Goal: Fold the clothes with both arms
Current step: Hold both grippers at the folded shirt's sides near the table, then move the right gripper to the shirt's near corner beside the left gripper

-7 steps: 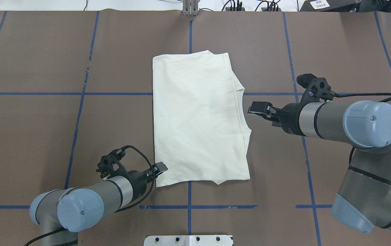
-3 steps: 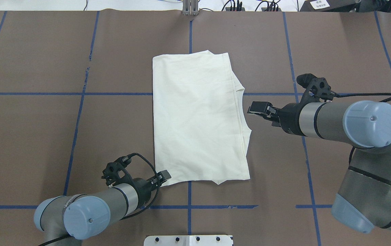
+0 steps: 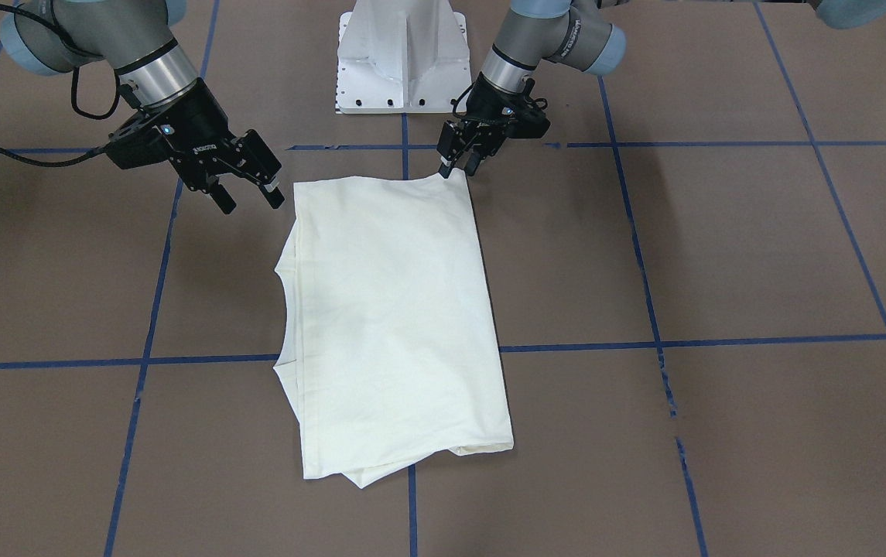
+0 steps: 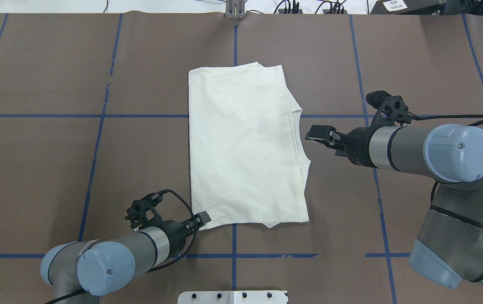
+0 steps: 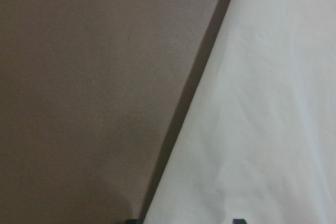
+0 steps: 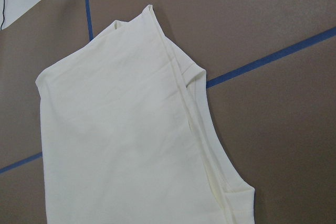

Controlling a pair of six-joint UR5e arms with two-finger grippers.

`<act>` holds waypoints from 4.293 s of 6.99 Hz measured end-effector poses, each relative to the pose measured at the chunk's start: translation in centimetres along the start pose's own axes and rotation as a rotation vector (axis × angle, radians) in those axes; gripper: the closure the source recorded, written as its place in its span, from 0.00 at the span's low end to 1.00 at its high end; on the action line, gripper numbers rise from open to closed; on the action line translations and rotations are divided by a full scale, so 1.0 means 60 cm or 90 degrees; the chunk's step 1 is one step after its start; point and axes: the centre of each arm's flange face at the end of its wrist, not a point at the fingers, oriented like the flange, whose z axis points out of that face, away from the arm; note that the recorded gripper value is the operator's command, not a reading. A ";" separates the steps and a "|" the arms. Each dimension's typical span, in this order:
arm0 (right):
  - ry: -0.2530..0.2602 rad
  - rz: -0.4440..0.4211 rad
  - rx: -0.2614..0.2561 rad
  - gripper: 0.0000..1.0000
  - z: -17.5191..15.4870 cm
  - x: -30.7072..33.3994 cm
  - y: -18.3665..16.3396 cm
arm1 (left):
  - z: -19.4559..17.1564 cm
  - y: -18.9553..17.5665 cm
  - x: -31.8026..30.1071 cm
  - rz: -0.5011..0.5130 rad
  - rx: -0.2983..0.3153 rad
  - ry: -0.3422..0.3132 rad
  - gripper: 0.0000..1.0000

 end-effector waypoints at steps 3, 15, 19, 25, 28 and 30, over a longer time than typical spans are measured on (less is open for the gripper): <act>-0.001 0.000 0.000 0.00 0.000 -0.001 0.000 | 0.005 0.002 -0.002 0.008 -0.001 -0.004 0.32; 0.074 0.156 0.043 0.12 0.058 -0.099 0.112 | -0.005 0.004 0.013 0.002 -0.002 0.011 1.00; 0.177 0.204 0.057 0.13 0.109 -0.093 0.249 | -0.011 -0.002 0.022 -0.002 0.001 0.019 1.00; 0.244 0.198 0.086 0.12 0.178 -0.033 0.315 | -0.020 -0.003 0.029 -0.004 -0.001 0.026 1.00; 0.242 0.193 0.091 0.14 0.186 -0.033 0.325 | -0.021 -0.003 0.030 -0.004 -0.002 0.027 1.00; 0.238 0.195 0.100 0.24 0.192 -0.034 0.328 | -0.022 -0.003 0.031 -0.004 -0.002 0.029 1.00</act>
